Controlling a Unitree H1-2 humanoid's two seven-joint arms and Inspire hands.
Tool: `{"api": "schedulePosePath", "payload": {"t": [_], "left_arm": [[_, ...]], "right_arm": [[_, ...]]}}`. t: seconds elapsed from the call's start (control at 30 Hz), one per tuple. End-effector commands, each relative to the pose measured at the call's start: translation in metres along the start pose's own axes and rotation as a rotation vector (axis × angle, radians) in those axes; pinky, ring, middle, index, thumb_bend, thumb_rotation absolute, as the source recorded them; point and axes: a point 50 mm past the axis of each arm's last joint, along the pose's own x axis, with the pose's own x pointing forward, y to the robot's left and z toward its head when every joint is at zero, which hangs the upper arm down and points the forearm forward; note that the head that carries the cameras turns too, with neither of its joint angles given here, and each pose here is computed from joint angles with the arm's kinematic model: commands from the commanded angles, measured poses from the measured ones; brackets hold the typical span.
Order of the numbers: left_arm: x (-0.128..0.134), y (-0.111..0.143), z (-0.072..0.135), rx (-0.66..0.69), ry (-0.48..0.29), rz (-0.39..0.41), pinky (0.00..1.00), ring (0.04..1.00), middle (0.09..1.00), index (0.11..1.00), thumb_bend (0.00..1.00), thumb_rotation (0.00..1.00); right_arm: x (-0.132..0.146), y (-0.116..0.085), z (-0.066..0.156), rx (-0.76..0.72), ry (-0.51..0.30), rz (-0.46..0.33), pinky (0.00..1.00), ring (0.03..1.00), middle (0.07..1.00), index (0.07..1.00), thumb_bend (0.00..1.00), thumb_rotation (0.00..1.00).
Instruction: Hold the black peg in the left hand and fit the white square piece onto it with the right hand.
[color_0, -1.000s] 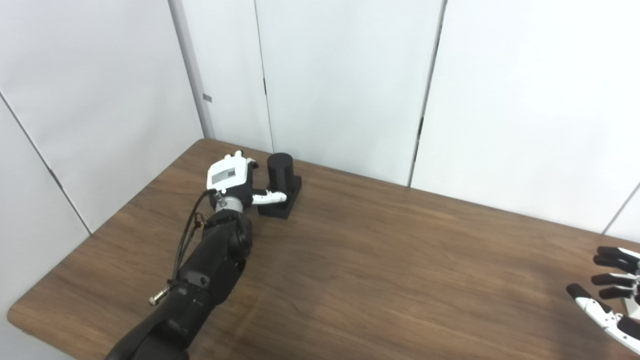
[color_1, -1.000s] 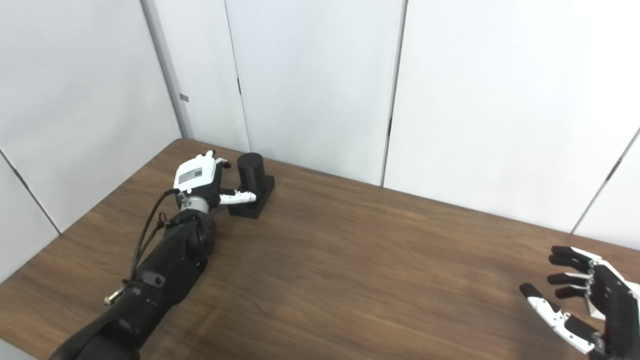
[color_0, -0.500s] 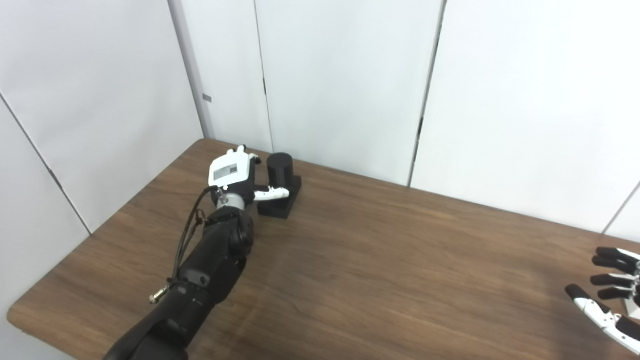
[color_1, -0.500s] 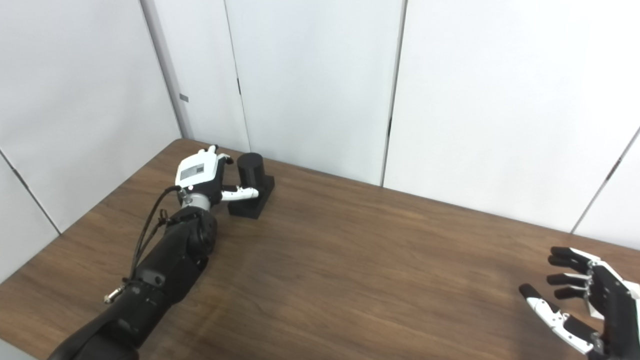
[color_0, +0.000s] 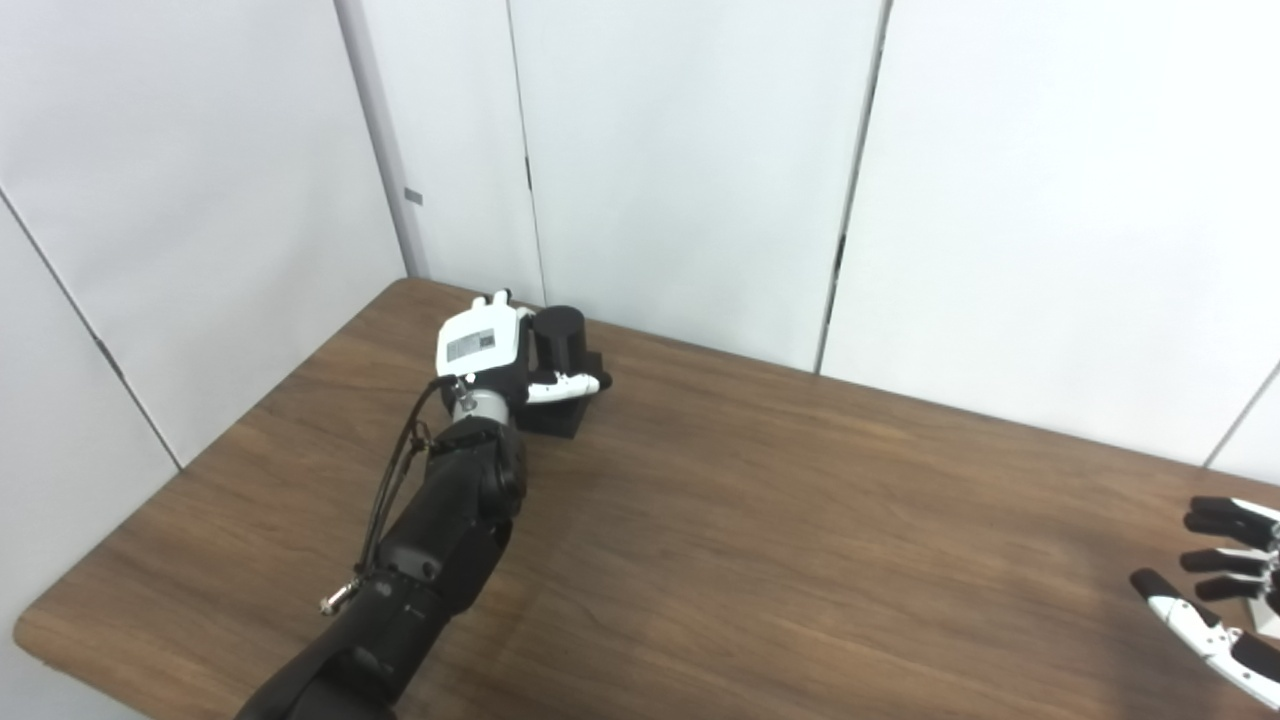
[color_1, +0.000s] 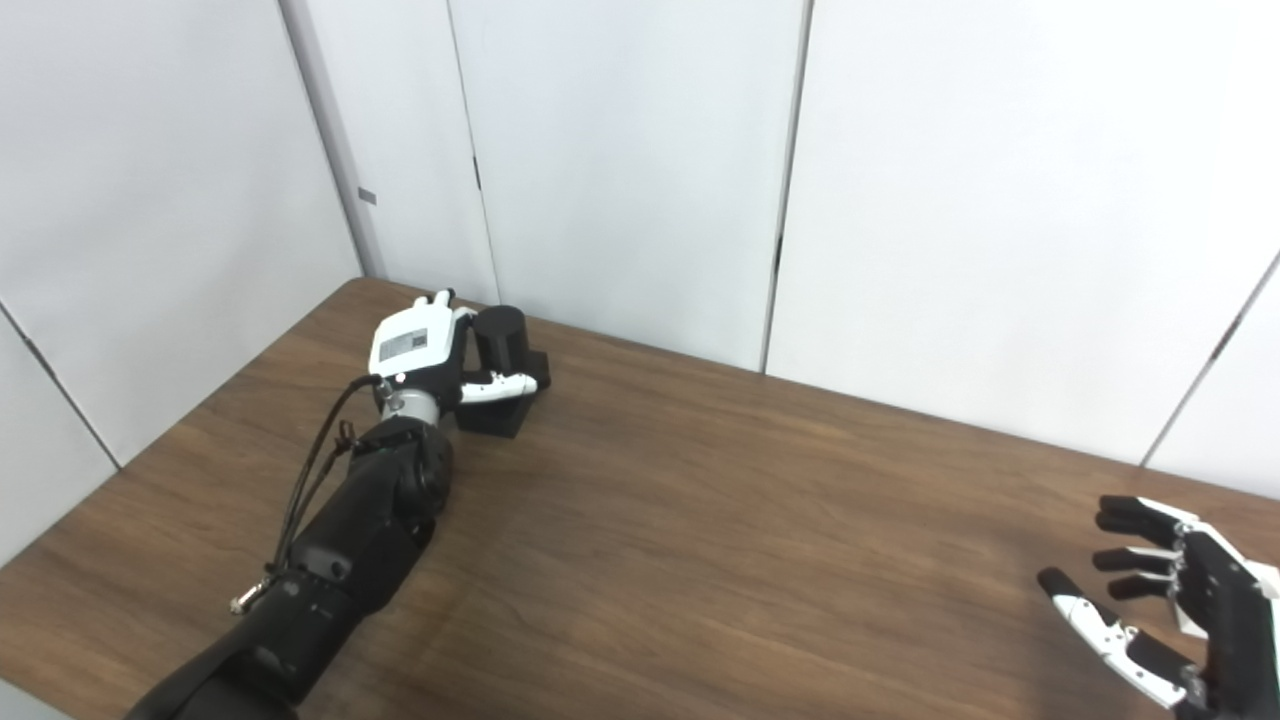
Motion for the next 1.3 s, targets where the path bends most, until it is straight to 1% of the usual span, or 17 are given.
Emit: {"api": "schedulePosePath", "payload": {"t": [0.0, 0.03, 0.1, 0.3, 0.57, 0.7, 0.87, 1.0, 1.13, 1.27], "left_arm": [[0.013, 0.022, 0.014, -0.005, -0.007, 0.085, 0.85, 1.0, 0.998, 0.803, 1.0, 0.73], [0.012, 0.02, 0.015, -0.008, -0.002, 0.08, 0.87, 1.0, 1.0, 0.804, 1.0, 0.74], [0.012, 0.017, 0.016, -0.011, 0.005, 0.073, 0.88, 1.0, 1.0, 0.782, 1.0, 0.73], [0.011, 0.007, 0.015, 0.011, 0.017, 0.053, 0.88, 1.0, 1.0, 0.815, 1.0, 0.72], [0.007, -0.002, 0.01, 0.036, 0.034, 0.034, 0.85, 1.0, 1.0, 0.827, 1.0, 0.69], [0.006, -0.009, 0.008, 0.06, 0.044, 0.013, 0.86, 1.0, 1.0, 0.824, 1.0, 0.68], [0.005, -0.011, 0.004, 0.08, 0.048, 0.007, 0.87, 1.0, 1.0, 0.803, 0.98, 0.61], [0.005, -0.007, 0.0, 0.105, 0.041, 0.001, 0.86, 1.0, 0.994, 0.768, 0.94, 0.52], [0.006, -0.004, -0.004, 0.14, 0.039, -0.001, 0.84, 0.991, 0.977, 0.726, 0.91, 0.47], [0.005, -0.004, -0.008, 0.154, 0.045, -0.006, 0.83, 0.983, 0.97, 0.733, 0.9, 0.45]], "right_arm": [[0.01, -0.008, 0.019, 0.006, -0.089, -0.034, 0.45, 0.556, 0.659, 0.651, 0.45, 0.0], [0.01, -0.008, 0.019, 0.007, -0.092, -0.033, 0.45, 0.555, 0.658, 0.651, 0.45, 0.0], [0.01, -0.008, 0.018, 0.007, -0.098, -0.032, 0.45, 0.547, 0.654, 0.65, 0.45, 0.0], [0.011, -0.011, 0.016, 0.007, -0.097, -0.033, 0.44, 0.542, 0.651, 0.649, 0.46, 0.0], [0.011, -0.015, 0.018, -0.005, -0.099, -0.028, 0.43, 0.534, 0.641, 0.637, 0.46, 0.0], [0.011, -0.016, 0.017, -0.012, -0.099, -0.031, 0.43, 0.537, 0.636, 0.637, 0.46, 0.0], [0.011, -0.016, 0.019, -0.015, -0.097, -0.032, 0.44, 0.536, 0.633, 0.632, 0.46, 0.0], [0.01, -0.016, 0.019, -0.026, -0.096, -0.029, 0.43, 0.528, 0.629, 0.629, 0.46, 0.0], [0.011, -0.017, 0.02, -0.035, -0.088, -0.029, 0.43, 0.527, 0.627, 0.629, 0.46, 0.0], [0.012, -0.017, 0.019, -0.042, -0.094, -0.028, 0.41, 0.525, 0.629, 0.626, 0.47, 0.0]]}}
